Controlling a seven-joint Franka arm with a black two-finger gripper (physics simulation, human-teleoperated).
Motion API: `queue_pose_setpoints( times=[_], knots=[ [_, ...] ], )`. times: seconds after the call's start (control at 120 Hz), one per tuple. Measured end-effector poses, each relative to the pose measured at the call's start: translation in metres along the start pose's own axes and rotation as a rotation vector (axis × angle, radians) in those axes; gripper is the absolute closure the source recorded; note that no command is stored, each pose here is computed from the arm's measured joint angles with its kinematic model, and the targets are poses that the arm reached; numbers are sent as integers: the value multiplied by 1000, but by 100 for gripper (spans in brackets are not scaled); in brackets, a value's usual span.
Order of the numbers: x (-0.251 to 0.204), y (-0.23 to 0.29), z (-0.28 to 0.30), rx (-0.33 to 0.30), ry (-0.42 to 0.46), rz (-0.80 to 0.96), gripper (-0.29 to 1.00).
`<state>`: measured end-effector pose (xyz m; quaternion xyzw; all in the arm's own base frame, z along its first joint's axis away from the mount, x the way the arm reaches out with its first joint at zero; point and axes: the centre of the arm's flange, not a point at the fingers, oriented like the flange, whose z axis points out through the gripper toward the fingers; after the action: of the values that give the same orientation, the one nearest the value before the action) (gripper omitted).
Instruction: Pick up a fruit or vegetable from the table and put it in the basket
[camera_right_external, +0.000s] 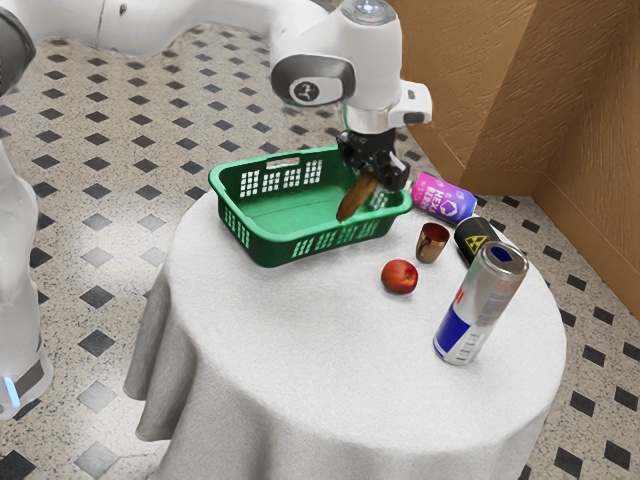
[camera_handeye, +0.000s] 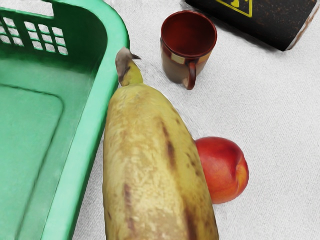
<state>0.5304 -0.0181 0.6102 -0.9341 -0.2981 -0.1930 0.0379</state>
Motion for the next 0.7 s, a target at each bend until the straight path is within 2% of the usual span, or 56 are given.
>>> queue_pose_setpoints(
  times=[0.075, 0.217, 0.425, 0.558, 0.633, 0.7],
  knots=[
    [20, -37, 7, 46, -15, -66, 60],
    [39, -74, 27, 105, -53, -118, 61],
    [64, -85, 37, 128, -57, -114, 60],
    [67, -92, 36, 122, -61, -108, 25],
    [72, -102, 34, 119, -57, -123, 15],
    [59, -77, 19, 59, -63, -203, 9]
  ],
)
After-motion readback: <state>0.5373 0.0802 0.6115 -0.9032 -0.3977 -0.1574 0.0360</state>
